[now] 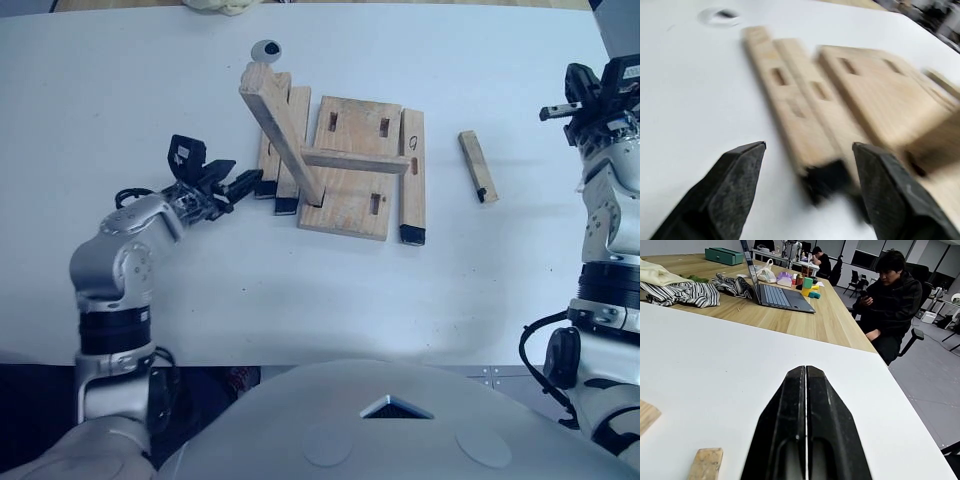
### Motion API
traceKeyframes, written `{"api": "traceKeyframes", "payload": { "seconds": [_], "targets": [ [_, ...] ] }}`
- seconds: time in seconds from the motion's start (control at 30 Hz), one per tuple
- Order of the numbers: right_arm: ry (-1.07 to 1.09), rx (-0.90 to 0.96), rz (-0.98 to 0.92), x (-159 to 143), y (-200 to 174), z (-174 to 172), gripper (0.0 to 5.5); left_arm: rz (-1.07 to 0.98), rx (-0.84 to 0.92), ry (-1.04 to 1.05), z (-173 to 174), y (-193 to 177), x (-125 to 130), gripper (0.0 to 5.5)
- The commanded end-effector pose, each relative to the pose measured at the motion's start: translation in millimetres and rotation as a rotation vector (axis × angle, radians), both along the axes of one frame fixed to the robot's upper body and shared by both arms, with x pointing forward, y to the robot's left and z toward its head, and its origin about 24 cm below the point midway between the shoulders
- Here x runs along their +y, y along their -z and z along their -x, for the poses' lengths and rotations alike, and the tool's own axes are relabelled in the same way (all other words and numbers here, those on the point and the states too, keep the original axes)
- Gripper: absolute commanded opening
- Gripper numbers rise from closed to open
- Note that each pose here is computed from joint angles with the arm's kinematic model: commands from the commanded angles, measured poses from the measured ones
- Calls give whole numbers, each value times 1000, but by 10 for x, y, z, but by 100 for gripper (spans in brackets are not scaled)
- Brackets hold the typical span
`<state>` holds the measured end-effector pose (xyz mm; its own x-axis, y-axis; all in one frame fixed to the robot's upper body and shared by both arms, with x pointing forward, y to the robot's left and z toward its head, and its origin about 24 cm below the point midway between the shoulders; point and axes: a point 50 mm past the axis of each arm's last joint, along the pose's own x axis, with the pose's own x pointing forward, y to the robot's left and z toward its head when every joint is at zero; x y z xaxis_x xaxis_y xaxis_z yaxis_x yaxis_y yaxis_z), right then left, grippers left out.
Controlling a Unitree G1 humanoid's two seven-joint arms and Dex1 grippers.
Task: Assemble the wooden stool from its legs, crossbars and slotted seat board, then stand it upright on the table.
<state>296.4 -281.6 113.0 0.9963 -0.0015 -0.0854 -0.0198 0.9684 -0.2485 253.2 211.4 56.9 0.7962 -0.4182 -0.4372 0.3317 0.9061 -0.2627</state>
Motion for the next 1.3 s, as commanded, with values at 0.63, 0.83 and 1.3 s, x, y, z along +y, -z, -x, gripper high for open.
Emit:
{"api": "traceKeyframes", "payload": {
  "seconds": [0.63, 0.83, 1.3],
  "targets": [
    [20, 0, -26, 91, 97, 40, 0, -42, 374, -156, -296, 407, -50, 317],
    [44, -1, -39, 105, 133, 112, 0, -212, 418, -168, -203, 485, 289, 275],
    [16, -138, -163, 98, -240, 28, 0, -232, -214, -138, -653, -34, 544, 201]
  ]
}}
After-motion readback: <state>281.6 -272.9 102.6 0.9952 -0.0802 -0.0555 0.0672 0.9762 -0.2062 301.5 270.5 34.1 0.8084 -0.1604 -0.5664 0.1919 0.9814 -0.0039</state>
